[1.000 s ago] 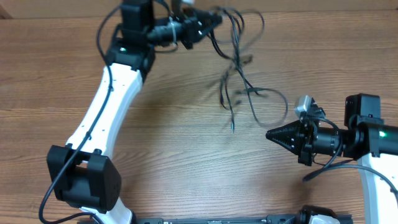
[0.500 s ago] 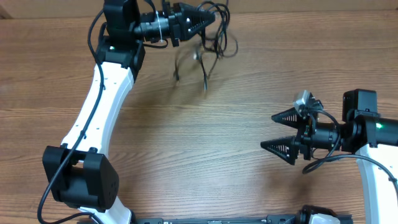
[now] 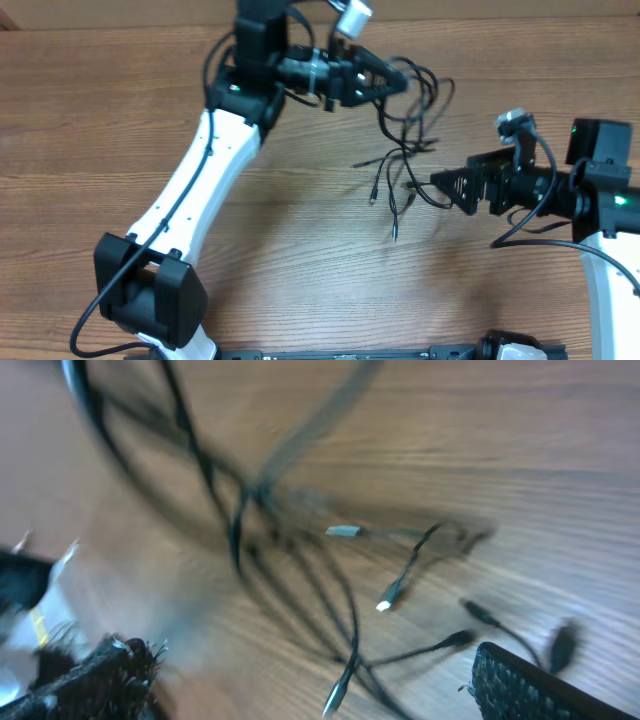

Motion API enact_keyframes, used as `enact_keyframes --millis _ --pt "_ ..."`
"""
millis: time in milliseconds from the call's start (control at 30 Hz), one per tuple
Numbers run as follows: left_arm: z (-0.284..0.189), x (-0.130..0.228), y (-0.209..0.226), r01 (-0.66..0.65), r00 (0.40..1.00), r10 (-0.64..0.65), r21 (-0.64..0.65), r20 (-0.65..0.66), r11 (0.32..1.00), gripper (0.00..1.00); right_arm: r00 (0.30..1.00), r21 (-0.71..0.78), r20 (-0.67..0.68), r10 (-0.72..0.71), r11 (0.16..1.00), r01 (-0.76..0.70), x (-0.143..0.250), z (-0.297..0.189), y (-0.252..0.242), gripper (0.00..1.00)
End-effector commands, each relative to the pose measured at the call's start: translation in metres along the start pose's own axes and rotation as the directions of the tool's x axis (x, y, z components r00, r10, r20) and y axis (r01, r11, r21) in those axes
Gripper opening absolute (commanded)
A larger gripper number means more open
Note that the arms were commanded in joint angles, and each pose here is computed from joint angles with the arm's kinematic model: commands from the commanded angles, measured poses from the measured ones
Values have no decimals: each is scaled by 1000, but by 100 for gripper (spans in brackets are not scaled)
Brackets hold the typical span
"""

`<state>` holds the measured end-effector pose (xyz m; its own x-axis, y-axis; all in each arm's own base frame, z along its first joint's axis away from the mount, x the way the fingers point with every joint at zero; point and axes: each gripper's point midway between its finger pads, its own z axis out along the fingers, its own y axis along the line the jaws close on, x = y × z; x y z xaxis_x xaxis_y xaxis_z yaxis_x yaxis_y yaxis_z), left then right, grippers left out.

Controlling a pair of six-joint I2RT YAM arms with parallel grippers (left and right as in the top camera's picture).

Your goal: Untangle cables

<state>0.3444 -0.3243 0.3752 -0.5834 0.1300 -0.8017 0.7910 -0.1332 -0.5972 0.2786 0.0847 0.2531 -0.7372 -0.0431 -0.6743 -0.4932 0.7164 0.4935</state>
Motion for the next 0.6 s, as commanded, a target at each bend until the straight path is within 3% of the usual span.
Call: enact_keyframes --millis 0,167,233,333,567 --pt "16 -5 2 4 1000 -2 -73 27 997 4 998 134 45 50 989 -55 -20 -16 -9 100" --pt "18 6 61 144 988 -109 -398 108 906 4 992 244 79 97 963 -114 -28 -26 -22 100" --pt "18 15 72 151 988 -117 -467 100 871 4 992 245 82 92 963 -110 -29 -27 -21 100" --pt "28 23 69 54 999 -45 -472 30 880 4 993 262 82 87 959 -106 -29 -28 -24 100" --pt "41 47 52 -169 982 96 -542 -160 823 4 993 280 84 87 954 -107 -29 -29 -28 100"
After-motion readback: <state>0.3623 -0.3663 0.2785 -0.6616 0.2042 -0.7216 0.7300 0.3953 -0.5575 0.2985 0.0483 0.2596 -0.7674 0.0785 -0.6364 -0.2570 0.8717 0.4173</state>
